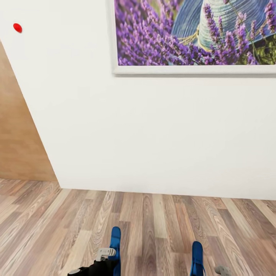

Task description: In the bedroom, move the book from the bed onto either nightstand, and place the two sandals side by side next to the bed.

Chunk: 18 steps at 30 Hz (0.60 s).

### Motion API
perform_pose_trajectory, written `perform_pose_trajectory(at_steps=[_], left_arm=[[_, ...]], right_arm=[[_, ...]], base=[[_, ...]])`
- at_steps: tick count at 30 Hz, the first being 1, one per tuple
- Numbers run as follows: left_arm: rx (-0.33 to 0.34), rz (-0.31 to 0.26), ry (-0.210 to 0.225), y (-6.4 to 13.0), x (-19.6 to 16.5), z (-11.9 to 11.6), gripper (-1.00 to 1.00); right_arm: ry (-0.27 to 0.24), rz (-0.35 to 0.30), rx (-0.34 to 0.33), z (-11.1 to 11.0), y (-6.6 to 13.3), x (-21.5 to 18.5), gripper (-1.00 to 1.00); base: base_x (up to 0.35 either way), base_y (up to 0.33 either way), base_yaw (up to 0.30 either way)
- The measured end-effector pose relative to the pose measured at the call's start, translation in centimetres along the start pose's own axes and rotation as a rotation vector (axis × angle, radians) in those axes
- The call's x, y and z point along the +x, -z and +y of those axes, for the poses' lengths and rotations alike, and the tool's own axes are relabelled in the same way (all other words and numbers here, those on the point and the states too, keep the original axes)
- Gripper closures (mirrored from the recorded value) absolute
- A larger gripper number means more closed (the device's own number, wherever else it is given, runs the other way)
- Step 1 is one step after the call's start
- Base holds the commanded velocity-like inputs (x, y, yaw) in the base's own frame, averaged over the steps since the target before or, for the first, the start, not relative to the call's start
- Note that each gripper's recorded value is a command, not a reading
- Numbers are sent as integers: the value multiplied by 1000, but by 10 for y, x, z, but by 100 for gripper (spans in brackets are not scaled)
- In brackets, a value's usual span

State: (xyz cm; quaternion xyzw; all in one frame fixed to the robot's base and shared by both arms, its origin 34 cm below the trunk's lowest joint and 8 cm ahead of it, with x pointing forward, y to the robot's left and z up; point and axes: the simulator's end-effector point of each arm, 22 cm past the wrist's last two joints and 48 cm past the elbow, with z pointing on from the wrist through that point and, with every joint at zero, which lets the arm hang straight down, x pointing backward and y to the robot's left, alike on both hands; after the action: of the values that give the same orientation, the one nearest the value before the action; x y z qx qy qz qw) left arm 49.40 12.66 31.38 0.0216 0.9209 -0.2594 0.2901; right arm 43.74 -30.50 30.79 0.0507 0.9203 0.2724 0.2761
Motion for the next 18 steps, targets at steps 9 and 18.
perform_pose_trajectory(at_steps=[9,18], left_arm=[[1,1,-1,0,0,0,100],[1,3,0,-1,1,-1,100]], right_arm=[[0,0,0,0,0,0,100],[-1,2,1,0,0,1,100]], base=[[329,0,100],[330,0,269]])
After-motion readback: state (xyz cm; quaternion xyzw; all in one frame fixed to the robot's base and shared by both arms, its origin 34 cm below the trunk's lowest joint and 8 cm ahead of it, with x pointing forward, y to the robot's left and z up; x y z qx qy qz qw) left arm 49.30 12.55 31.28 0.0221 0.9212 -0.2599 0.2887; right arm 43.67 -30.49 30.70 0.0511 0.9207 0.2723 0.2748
